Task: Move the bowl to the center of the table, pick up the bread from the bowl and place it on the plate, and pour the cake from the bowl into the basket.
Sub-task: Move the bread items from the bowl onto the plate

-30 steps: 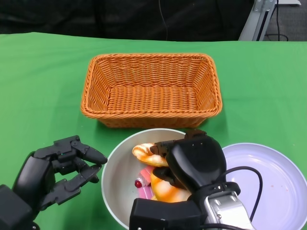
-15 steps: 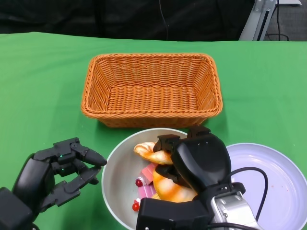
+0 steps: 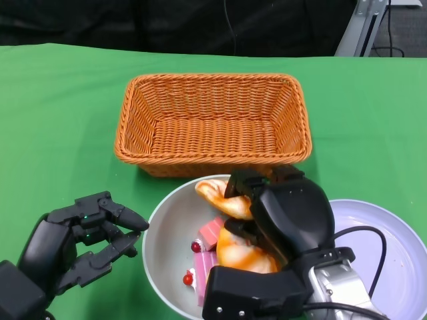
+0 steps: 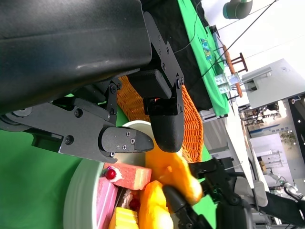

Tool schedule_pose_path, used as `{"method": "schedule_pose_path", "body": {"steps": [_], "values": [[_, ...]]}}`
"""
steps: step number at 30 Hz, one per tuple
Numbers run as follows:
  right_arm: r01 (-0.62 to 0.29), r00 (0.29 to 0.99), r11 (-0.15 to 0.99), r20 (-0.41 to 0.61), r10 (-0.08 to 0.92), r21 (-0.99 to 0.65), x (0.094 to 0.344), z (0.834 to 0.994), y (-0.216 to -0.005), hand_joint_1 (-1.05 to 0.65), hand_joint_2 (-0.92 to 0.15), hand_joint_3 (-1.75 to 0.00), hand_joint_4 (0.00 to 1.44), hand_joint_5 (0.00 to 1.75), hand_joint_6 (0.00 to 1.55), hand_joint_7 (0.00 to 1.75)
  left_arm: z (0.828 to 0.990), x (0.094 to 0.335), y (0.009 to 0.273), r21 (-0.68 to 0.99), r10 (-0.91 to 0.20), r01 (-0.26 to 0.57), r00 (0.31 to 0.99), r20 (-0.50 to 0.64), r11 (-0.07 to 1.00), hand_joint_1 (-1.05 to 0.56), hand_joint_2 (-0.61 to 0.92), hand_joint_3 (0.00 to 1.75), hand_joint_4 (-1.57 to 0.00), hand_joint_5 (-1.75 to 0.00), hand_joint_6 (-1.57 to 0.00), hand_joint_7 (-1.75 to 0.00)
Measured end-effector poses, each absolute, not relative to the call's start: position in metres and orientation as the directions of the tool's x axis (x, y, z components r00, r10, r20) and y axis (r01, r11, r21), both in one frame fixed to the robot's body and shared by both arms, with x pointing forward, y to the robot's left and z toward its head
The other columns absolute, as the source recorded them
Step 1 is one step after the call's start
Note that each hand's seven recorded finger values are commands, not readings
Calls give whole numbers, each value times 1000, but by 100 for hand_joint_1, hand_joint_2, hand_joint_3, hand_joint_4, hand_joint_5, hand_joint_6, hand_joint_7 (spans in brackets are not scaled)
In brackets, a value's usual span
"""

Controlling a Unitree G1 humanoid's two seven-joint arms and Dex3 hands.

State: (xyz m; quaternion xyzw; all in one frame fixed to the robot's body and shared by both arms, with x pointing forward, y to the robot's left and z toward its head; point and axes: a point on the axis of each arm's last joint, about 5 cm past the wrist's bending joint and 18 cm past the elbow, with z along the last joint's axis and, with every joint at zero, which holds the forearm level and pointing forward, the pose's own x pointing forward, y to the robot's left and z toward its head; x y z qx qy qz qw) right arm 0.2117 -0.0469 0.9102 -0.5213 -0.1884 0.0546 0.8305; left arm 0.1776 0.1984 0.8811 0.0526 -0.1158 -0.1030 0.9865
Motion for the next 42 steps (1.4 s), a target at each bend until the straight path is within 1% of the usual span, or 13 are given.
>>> {"method": "schedule_pose_path", "body": {"steps": [3, 4, 6, 7, 12, 13, 14, 15, 18, 19, 28, 38, 42], "values": [[111, 922, 452, 262, 286, -885, 212, 912, -48, -30, -92, -2, 57, 173, 64, 120, 881, 178, 198, 127, -215, 191, 952, 218, 973, -12, 92, 29, -74, -138, -79, -101], [111, 922, 453, 262, 286, -885, 212, 912, -48, -29, -92, -3, 57, 173, 62, 125, 881, 178, 198, 127, -215, 191, 952, 218, 973, -12, 92, 29, -74, -138, -79, -101], [112, 922, 465, 267, 282, -878, 212, 913, -49, -27, -92, -5, 58, 174, 53, 150, 881, 178, 198, 127, -216, 191, 952, 218, 973, -11, 92, 30, -74, -138, -79, -100], [119, 920, 475, 277, 278, -872, 212, 915, -50, -27, -92, -5, 58, 174, 50, 157, 881, 178, 198, 128, -216, 191, 952, 217, 973, -12, 92, 29, -74, -138, -79, -100], [142, 913, 516, 313, 260, -844, 213, 926, -55, -27, -92, -6, 60, 175, 45, 171, 881, 178, 199, 128, -216, 191, 953, 215, 973, -13, 92, 29, -74, -137, -79, -100], [144, 912, 524, 318, 260, -840, 212, 928, -55, -26, -92, -7, 61, 173, 47, 162, 881, 178, 199, 129, -216, 191, 953, 214, 973, -13, 92, 29, -74, -137, -79, -100], [137, 912, 534, 317, 260, -834, 211, 931, -56, -26, -92, -7, 62, 170, 61, 127, 881, 178, 199, 129, -216, 192, 952, 215, 973, -13, 92, 29, -74, -137, -80, -100], [129, 913, 546, 314, 261, -828, 209, 935, -57, -26, -92, -7, 62, 168, 71, 105, 881, 178, 199, 129, -216, 191, 953, 215, 973, -13, 92, 29, -74, -137, -80, -100], [127, 911, 571, 323, 256, -811, 203, 947, -63, -26, -92, -5, 73, 144, 96, 52, 881, 178, 199, 131, -216, 191, 952, 216, 973, -13, 92, 29, -75, -137, -80, -100], [133, 911, 577, 329, 250, -806, 201, 950, -66, -26, -92, -5, 76, 140, 101, 41, 881, 178, 199, 131, -216, 191, 952, 216, 973, -14, 92, 29, -75, -137, -80, -100], [202, 877, 621, 423, 230, -757, 172, 970, -99, -27, -91, -5, 86, 131, 112, 35, 882, 179, 200, 140, -217, 190, 953, 212, 972, -14, 92, 29, -74, -136, -80, -99], [209, 886, 641, 421, 197, -739, 140, 974, -128, -18, -88, -2, 87, 142, 112, 40, 882, 182, 201, 141, -211, 183, 954, 214, 973, -14, 92, 28, -74, -136, -80, -99], [211, 889, 635, 416, 191, -743, 135, 973, -134, -20, -88, -2, 86, 145, 112, 44, 882, 183, 201, 140, -212, 185, 954, 214, 973, -14, 92, 29, -74, -136, -81, -98]]}}
